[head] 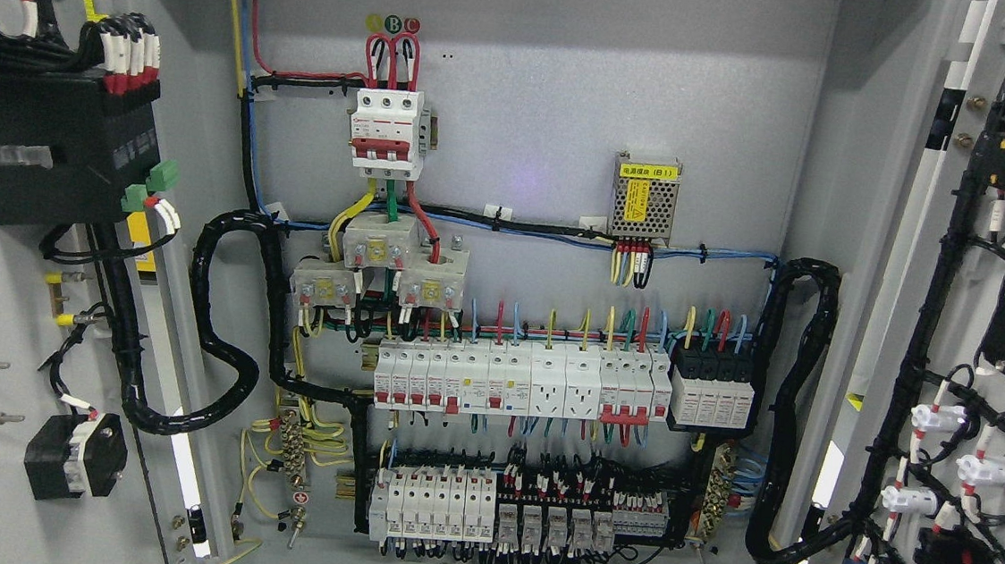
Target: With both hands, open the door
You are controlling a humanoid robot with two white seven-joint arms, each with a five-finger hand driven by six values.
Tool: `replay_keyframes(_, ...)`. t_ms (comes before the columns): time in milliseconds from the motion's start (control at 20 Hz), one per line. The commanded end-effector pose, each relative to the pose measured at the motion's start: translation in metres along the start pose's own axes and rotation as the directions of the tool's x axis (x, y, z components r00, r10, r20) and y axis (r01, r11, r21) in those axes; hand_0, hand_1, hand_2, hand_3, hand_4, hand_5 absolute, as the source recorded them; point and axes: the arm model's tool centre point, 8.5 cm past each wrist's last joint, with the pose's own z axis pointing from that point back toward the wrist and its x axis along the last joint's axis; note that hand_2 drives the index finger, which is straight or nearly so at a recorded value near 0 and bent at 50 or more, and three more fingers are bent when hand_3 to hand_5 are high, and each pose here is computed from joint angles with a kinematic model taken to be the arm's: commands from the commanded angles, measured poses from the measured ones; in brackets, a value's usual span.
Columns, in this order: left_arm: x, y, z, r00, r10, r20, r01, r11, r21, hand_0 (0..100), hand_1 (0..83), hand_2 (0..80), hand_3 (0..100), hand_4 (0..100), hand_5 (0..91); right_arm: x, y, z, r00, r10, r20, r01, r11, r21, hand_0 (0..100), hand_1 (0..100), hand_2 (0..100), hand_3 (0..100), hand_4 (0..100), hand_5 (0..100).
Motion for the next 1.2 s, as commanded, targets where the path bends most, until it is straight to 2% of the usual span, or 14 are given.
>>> replay_keyframes(0,0.135,-0.045,0.015,0.877,-0.254,0.408,0.311,0.947,-0.079,0,0.0,0.0,0,0,0.0,0.042,-0.04,0.024,0.981,0.192,0.03,-0.191,0.981,-0.029,22,1,0,0,0,0)
replay_keyframes(150,0.143,-0.042,0.033,0.792,-0.363,0.491,0.424,0.906,-0.014,0,0.0,0.0,0,0,0.0,0.047,-0.042,0.024,0.976,0.212,0.048,-0.212,0.977,-0.021,22,1,0,0,0,0)
replay_keyframes(350,0.153,-0.021,0.048,0.756,-0.439,0.485,0.473,0.879,0.059,0,0.0,0.0,0,0,0.0,0.058,-0.051,0.021,0.964,0.251,0.083,-0.249,0.968,-0.039,22,1,0,0,0,0)
replay_keyframes(651,0.166,0.001,0.061,0.725,-0.506,0.467,0.503,0.852,0.144,0,0.0,0.0,0,0,0.0,0.075,-0.066,0.009,0.945,0.295,0.14,-0.288,0.955,-0.068,22,1,0,0,0,0)
replay_keyframes(851,0.177,0.018,0.073,0.702,-0.551,0.452,0.516,0.83,0.21,0,0.0,0.0,0,0,0.0,0.081,-0.073,0.012,0.941,0.302,0.15,-0.289,0.952,-0.099,22,1,0,0,0,0)
replay_keyframes(1051,0.186,0.028,0.084,0.685,-0.562,0.464,0.504,0.825,0.257,0,0.0,0.0,0,0,0.0,0.084,-0.076,0.016,0.95,0.266,0.166,-0.248,0.962,-0.117,22,1,0,0,0,0)
replay_keyframes(1152,0.191,0.03,0.09,0.653,-0.59,0.475,0.522,0.805,0.281,0,0.0,0.0,0,0,0.0,0.085,-0.077,0.017,0.948,0.268,0.17,-0.249,0.96,-0.125,22,1,0,0,0,0)
